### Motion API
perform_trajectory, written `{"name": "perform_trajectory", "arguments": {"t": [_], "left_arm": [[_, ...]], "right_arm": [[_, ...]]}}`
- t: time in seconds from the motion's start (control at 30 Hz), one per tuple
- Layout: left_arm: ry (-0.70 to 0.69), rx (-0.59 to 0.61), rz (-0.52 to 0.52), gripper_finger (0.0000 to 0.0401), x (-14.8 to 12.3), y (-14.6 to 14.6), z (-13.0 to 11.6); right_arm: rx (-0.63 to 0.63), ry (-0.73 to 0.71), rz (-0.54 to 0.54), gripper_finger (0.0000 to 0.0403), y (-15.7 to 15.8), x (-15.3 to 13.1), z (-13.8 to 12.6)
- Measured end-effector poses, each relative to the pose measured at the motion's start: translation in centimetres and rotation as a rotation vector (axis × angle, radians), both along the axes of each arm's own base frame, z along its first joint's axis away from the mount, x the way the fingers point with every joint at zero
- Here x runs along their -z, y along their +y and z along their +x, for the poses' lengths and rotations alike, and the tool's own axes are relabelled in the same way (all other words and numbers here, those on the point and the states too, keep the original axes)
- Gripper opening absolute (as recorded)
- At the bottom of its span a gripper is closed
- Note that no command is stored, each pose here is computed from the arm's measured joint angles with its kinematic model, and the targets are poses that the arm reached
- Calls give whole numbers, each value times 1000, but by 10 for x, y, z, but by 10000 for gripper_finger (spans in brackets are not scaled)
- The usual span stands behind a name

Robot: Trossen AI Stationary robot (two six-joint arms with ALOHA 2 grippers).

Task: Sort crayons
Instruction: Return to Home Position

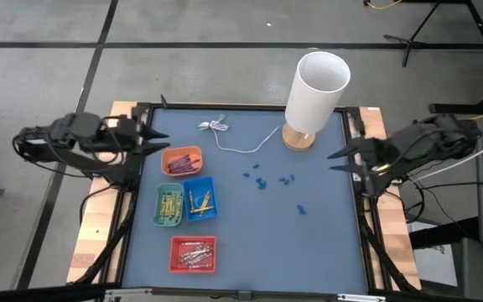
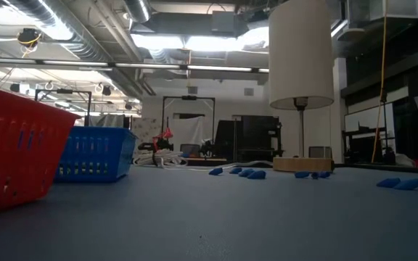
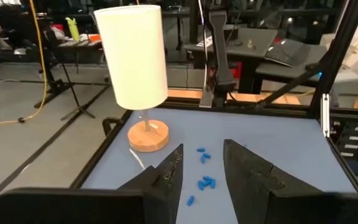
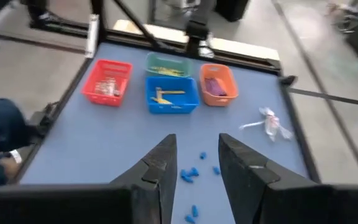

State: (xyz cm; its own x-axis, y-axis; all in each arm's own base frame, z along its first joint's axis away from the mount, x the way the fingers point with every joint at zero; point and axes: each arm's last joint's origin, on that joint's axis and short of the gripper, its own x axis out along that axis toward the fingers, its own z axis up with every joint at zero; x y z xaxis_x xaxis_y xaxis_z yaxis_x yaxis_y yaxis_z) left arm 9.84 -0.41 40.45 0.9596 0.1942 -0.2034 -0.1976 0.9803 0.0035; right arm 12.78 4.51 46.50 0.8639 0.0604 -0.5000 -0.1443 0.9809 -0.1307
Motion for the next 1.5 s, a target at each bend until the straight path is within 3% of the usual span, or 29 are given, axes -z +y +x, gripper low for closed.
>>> {"name": "perform_trajectory", "arguments": {"t": [0.13,0.33,0.63,0.83,1.1,1.5], "left_arm": [[-9,-5,-5,99,0,2,-17],[-23,-7,-4,99,1,4,-26],[-2,-46,9,99,45,1,1],[-58,-45,-1,99,85,0,12],[-169,-45,-24,99,133,1,4],[-327,-25,-59,99,172,3,-17]], "right_arm": [[60,-42,-10,117,-12,13,-23],[74,-144,62,117,-25,53,-56],[74,-373,170,117,-36,127,-80],[74,-432,198,117,-36,172,-81],[73,-482,222,117,-34,207,-77],[89,-509,217,117,-25,248,-54]]}}
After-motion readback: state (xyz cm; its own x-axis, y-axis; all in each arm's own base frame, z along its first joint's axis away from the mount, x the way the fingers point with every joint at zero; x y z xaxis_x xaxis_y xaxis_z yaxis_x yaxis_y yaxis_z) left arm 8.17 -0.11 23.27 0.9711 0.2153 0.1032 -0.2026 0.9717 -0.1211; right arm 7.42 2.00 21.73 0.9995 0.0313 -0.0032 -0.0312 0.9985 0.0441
